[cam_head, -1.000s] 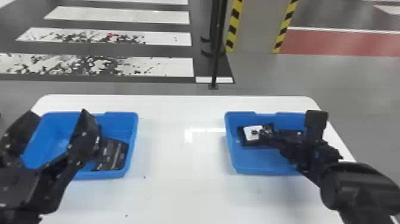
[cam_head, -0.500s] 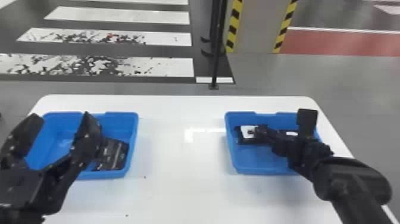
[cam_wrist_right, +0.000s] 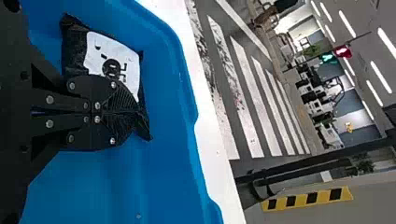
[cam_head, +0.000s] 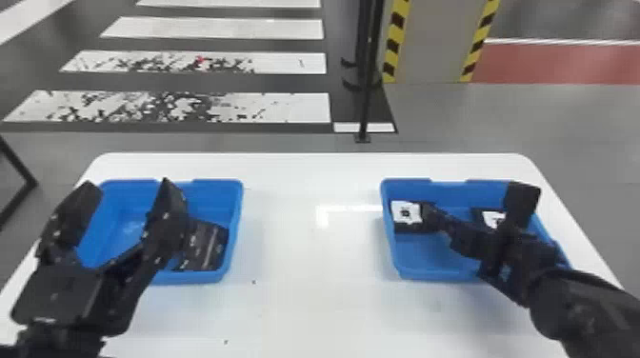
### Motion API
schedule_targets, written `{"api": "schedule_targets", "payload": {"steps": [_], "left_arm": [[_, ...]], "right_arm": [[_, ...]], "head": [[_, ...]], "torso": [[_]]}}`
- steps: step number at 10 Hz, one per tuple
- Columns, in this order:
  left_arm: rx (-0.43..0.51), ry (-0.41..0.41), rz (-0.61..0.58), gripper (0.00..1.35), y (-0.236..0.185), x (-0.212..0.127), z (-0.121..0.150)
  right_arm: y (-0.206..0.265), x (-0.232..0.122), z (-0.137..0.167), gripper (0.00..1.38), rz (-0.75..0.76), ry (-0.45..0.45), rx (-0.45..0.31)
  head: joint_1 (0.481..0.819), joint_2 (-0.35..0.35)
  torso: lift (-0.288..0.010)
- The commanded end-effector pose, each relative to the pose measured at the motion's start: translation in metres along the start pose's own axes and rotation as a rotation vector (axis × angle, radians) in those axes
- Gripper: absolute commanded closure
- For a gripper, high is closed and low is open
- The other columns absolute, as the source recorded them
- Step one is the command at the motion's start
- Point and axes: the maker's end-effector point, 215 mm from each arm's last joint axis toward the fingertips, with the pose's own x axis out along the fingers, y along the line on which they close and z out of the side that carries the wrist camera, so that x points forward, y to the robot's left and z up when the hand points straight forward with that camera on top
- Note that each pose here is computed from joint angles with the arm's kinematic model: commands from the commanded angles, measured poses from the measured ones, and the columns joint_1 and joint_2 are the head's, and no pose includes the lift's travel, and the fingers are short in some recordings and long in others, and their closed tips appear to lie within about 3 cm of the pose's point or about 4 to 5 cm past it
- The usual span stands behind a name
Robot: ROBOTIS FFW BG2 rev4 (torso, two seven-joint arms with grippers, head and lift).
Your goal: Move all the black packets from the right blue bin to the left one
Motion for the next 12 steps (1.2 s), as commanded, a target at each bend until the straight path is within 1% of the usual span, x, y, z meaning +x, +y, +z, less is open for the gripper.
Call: {"api": "schedule_targets", "payload": {"steps": [1, 3, 5, 7, 9, 10, 12], "left_arm": [[-0.004, -0.006, 0.0, 0.16, 0.0, 0.001, 0.002], [-0.004, -0.019, 0.002, 0.16, 0.001, 0.0, 0.005], [-0.002, -0.029, 0.002, 0.16, 0.001, -0.001, 0.008], [-0.003, -0.042, 0.007, 0.16, 0.002, -0.002, 0.012], [-0.02, -0.051, -0.001, 0.16, -0.002, 0.0, 0.015], [-0.053, -0.043, -0.007, 0.16, -0.005, 0.001, 0.011], [-0.192, -0.002, -0.052, 0.13, -0.02, 0.009, -0.003]], "right_arm": [[0.013, -0.009, 0.004, 1.22, 0.037, -0.036, 0.061], [0.016, -0.038, 0.031, 1.22, 0.045, -0.122, 0.071], [0.052, -0.076, 0.056, 1.22, 0.119, -0.194, 0.09], [0.085, -0.105, 0.079, 1.22, 0.195, -0.255, 0.107], [0.114, -0.114, 0.096, 1.22, 0.311, -0.296, 0.184], [0.14, -0.117, 0.105, 1.22, 0.404, -0.312, 0.227], [0.192, -0.126, 0.132, 1.22, 0.585, -0.353, 0.272]], "head": [[0.695, -0.003], [0.695, 0.0], [0.695, -0.008], [0.695, 0.007], [0.695, 0.022], [0.695, 0.032], [0.695, 0.06]], "torso": [[-0.14], [-0.14], [-0.14], [-0.14], [-0.14], [-0.14], [-0.14]]}}
